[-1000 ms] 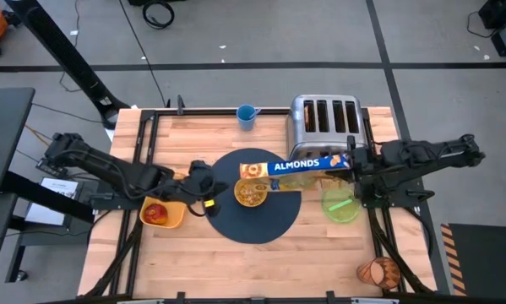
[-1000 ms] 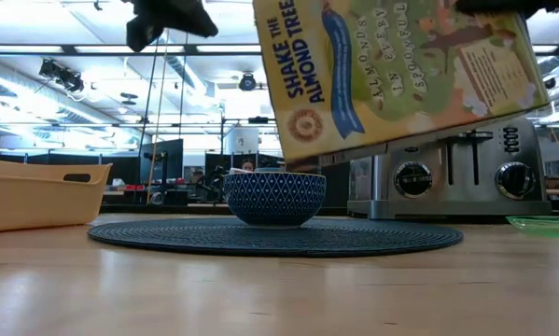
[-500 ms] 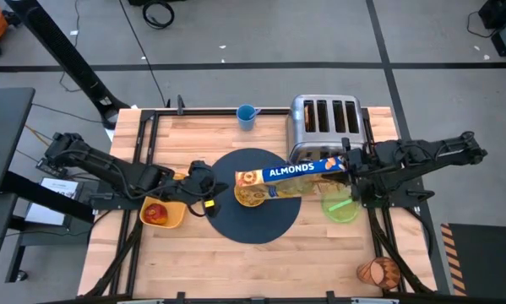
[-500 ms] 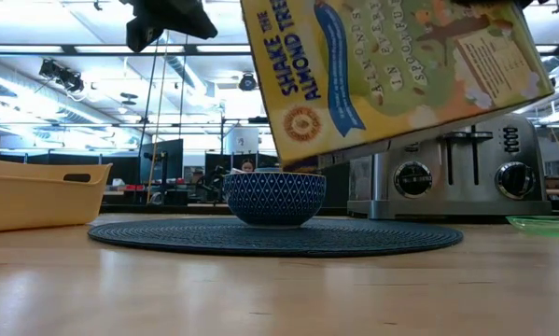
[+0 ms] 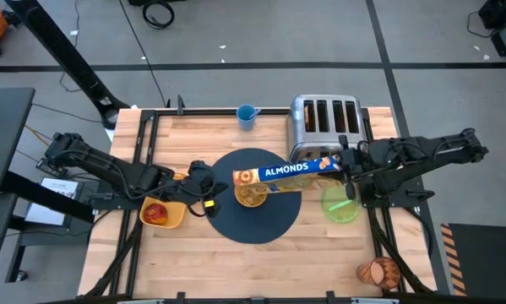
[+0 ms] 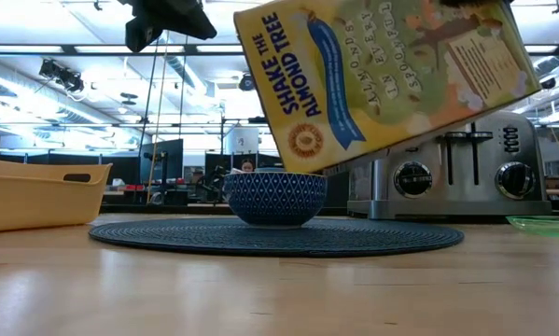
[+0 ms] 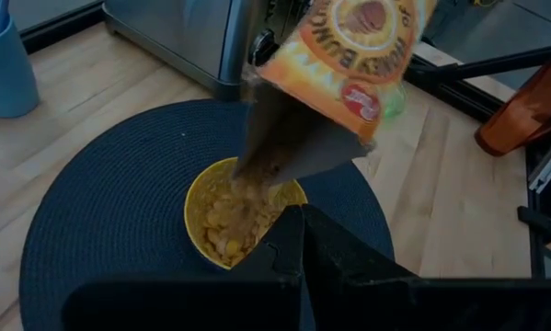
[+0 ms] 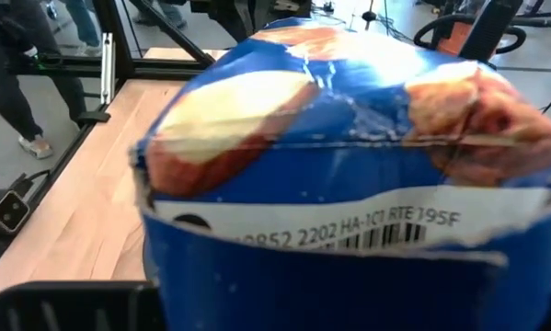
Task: Arrange a breakfast setting
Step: Pour the cereal from the cereal box into the bowl
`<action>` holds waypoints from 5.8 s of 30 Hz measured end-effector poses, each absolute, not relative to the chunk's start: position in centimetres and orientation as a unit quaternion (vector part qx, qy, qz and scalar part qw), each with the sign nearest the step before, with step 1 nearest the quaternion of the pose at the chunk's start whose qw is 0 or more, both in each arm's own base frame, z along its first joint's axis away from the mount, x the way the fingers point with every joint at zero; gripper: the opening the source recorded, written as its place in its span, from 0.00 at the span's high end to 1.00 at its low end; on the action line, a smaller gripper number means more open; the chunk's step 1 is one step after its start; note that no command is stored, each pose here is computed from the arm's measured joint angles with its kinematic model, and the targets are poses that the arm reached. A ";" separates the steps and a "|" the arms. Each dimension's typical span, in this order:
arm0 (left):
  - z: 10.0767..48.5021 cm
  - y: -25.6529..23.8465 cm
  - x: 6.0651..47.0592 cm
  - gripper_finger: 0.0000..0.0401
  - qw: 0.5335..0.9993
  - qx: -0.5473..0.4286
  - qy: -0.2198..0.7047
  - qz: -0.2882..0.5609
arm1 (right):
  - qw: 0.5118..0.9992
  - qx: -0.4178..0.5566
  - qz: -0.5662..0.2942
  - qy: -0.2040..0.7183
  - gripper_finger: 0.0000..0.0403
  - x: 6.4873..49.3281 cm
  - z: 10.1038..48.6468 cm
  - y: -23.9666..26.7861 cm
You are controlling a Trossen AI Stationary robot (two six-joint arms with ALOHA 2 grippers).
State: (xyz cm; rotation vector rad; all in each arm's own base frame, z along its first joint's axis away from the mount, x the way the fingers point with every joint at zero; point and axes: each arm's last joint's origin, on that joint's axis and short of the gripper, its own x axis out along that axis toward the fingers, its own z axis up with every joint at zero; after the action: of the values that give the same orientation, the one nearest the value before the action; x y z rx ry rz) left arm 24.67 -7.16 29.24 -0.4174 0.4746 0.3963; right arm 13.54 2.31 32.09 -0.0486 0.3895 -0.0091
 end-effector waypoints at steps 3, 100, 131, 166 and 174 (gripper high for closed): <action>29.2 -7.2 24.7 0.98 0.931 -0.204 0.232 0.194 | 0.981 -0.026 -0.003 0.192 0.75 13.6 32.2 2.3; 29.5 -7.1 24.8 0.98 0.933 -0.209 0.216 0.200 | 0.981 -0.018 -0.006 0.193 0.77 13.2 32.2 2.2; 29.6 -7.1 24.9 0.98 0.936 -0.202 0.209 0.200 | 0.982 -0.018 0.008 0.189 0.77 12.8 32.3 2.2; 29.9 -7.1 24.7 0.98 0.938 -0.201 0.205 0.196 | 0.986 -0.004 -0.010 0.167 0.77 11.2 33.2 1.8; 30.4 -7.2 24.6 0.98 0.942 -0.203 0.190 0.187 | 0.988 0.012 -0.010 0.153 0.77 10.0 31.1 1.6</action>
State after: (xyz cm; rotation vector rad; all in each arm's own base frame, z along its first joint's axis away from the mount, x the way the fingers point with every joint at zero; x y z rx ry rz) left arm 24.56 -7.18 30.37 -0.4146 0.3883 0.3809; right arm 10.01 1.58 31.09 0.0234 0.3080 -0.0210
